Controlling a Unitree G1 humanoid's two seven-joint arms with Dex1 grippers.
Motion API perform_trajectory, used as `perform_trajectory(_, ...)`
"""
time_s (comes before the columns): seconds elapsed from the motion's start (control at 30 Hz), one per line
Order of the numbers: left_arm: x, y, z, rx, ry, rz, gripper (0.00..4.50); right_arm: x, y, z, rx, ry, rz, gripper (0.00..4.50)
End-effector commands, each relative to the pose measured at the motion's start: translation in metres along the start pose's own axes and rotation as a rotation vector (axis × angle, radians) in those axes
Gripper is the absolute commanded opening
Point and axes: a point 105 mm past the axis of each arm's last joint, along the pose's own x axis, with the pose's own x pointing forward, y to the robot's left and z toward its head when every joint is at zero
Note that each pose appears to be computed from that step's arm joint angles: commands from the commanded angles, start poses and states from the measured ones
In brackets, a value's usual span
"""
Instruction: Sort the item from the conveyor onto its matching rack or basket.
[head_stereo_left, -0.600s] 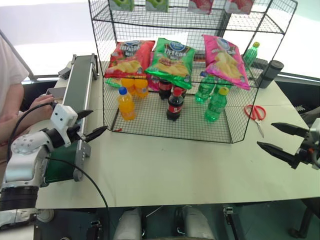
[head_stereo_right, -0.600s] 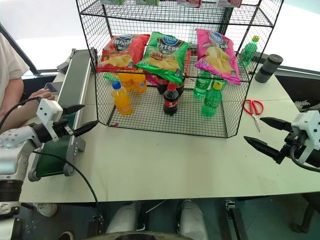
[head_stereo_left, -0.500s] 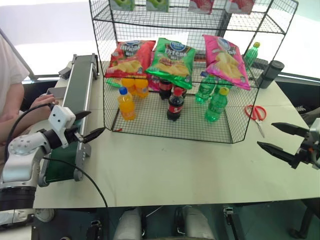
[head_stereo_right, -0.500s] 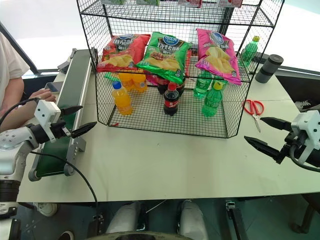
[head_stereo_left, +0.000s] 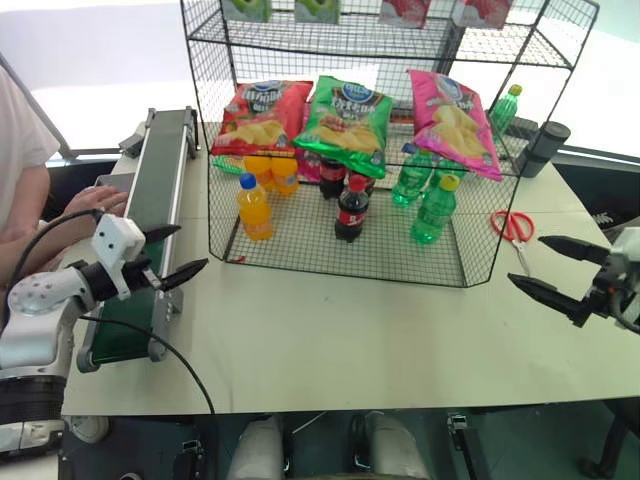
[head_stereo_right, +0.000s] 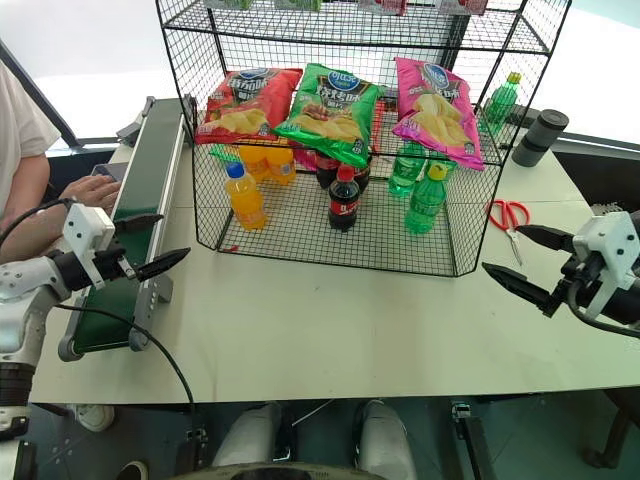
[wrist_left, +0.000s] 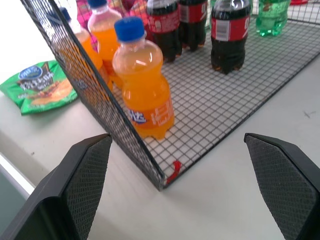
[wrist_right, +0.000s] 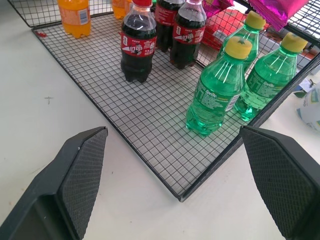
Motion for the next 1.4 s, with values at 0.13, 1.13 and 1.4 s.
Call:
perform_trajectory(0.13,-0.007,0.002,0.015,0.035,-0.061,0.005,4.50,0.006,-0.002,0.013,-0.052,-0.044,-0.013,4.41)
perform_trajectory(1.13,-0.016,0.000,0.017,0.057,-0.045,0.033,4.50,0.023,-0.010,0.003,-0.062,-0.066,0.012,4.41)
perform_trajectory(1.4,-0.012,-0.002,0.016,0.058,-0.049,0.026,4.50,0.022,-0.010,-0.001,-0.072,-0.057,0.015,4.41)
